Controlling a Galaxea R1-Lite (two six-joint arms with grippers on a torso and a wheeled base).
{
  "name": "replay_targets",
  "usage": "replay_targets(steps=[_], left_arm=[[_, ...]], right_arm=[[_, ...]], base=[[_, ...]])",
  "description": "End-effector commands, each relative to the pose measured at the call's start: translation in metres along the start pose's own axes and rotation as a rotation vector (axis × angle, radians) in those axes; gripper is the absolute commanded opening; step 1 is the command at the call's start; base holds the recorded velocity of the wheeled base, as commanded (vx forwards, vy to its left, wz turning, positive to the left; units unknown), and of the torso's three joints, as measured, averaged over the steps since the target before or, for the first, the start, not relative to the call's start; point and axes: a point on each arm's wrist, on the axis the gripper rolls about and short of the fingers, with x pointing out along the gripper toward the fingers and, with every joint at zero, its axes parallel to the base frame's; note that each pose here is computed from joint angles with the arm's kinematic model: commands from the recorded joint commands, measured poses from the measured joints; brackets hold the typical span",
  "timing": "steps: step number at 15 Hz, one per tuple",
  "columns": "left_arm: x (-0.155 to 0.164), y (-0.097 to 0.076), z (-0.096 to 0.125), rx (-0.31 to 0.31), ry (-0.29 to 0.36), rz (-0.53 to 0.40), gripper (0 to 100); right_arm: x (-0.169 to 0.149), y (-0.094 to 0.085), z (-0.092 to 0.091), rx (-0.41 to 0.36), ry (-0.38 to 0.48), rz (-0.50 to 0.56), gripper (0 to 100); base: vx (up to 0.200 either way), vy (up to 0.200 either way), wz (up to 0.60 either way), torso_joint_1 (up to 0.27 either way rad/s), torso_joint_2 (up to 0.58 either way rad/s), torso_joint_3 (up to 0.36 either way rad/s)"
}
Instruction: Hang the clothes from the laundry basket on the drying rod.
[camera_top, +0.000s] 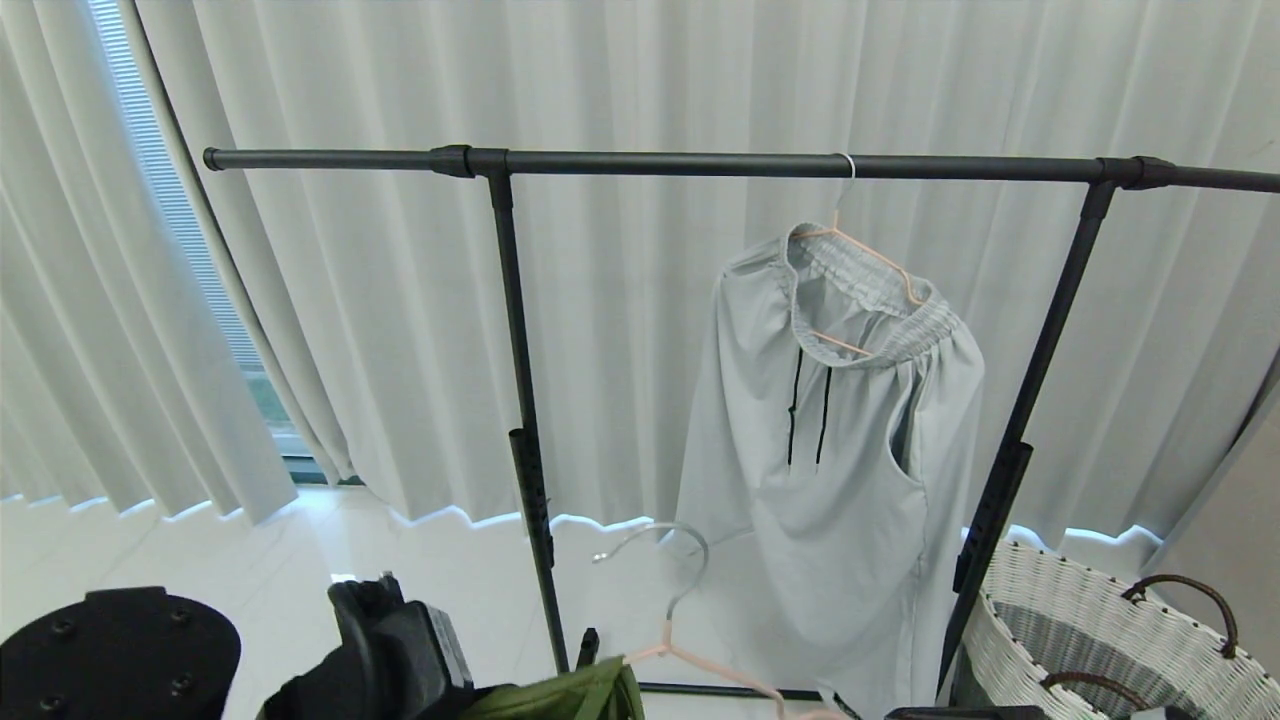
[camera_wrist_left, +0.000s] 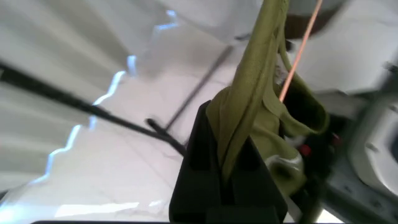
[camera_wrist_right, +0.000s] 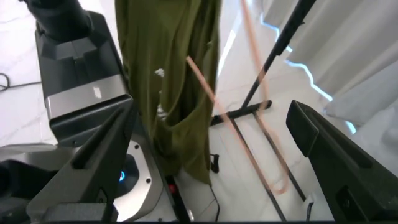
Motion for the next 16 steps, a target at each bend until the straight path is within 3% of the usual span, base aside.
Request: replay_targets(steps=[1, 5, 8, 11, 16], left_arm=[[-0.001, 0.013, 0.009, -0.035, -0.018, 0.106, 0], [-0.006, 0.03, 0.039, -0.097, -0.102, 0.226, 0], [-0.012, 0.036, 0.057, -0.127, -0.173, 0.253, 0], [-0.017, 0.041, 0.07, -0.13, -0.223, 0.267, 0], [-0.019, 0.043, 0.077, -0.133, -0.249, 0.272, 0]], right_arm=[[0.01, -0.002, 0.003, 0.019, 0.019, -0.016, 100], [0.046, -0.004, 0.023, 0.166, 0.034, -0.057, 100], [0.086, -0.015, 0.027, 0.257, 0.078, -0.176, 100], [0.123, -0.027, 0.037, 0.361, 0.048, -0.297, 100], [0.147, -0.038, 0.03, 0.379, 0.072, -0.388, 100]], base=[[0.0, 0.0, 0.0, 0.0, 0.0, 0.0], [0.0, 0.0, 0.0, 0.0, 0.0, 0.0], [0.0, 0.0, 0.0, 0.0, 0.0, 0.0], [0.0, 0.0, 0.0, 0.0, 0.0, 0.0], [0.0, 0.0, 0.0, 0.0, 0.0, 0.0]])
